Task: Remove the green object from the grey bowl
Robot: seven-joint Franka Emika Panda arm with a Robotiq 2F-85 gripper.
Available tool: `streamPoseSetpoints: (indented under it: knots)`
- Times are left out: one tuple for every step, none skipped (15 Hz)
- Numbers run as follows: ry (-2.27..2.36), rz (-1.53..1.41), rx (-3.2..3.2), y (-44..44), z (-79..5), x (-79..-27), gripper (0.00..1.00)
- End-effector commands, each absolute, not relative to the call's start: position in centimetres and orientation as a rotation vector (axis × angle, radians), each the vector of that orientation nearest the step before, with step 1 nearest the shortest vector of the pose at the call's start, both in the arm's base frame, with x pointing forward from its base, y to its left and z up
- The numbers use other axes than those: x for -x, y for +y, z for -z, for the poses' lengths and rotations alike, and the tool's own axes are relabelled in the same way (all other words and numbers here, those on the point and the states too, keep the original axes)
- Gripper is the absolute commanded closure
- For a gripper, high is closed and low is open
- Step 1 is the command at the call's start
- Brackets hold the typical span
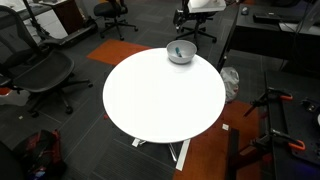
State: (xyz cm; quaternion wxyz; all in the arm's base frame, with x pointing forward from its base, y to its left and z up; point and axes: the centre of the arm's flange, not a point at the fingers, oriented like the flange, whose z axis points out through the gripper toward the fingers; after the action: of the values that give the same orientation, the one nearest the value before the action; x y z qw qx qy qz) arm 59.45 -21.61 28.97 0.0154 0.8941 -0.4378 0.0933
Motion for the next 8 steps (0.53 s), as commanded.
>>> streamPoseSetpoints:
  knots:
    - [-1.378,-0.209,-2.772,-22.2,-27.6,-60.1,0.00]
    - [-1.377,-0.189,-2.772,-22.4,-27.0,-60.2,0.00]
    - [-1.378,-0.173,-2.769,-22.5,-26.5,-60.3,0.00]
    - [-1.374,-0.165,-2.768,-22.7,-26.0,-60.4,0.00]
    - [-1.369,-0.161,-2.768,-22.8,-25.5,-60.6,0.00]
    - [-1.366,-0.155,-2.773,-23.0,-25.0,-60.7,0.00]
    - [-1.365,-0.151,-2.774,-23.2,-24.7,-60.9,0.00]
    - [-1.368,-0.141,-2.776,-23.4,-24.3,-61.1,0.00]
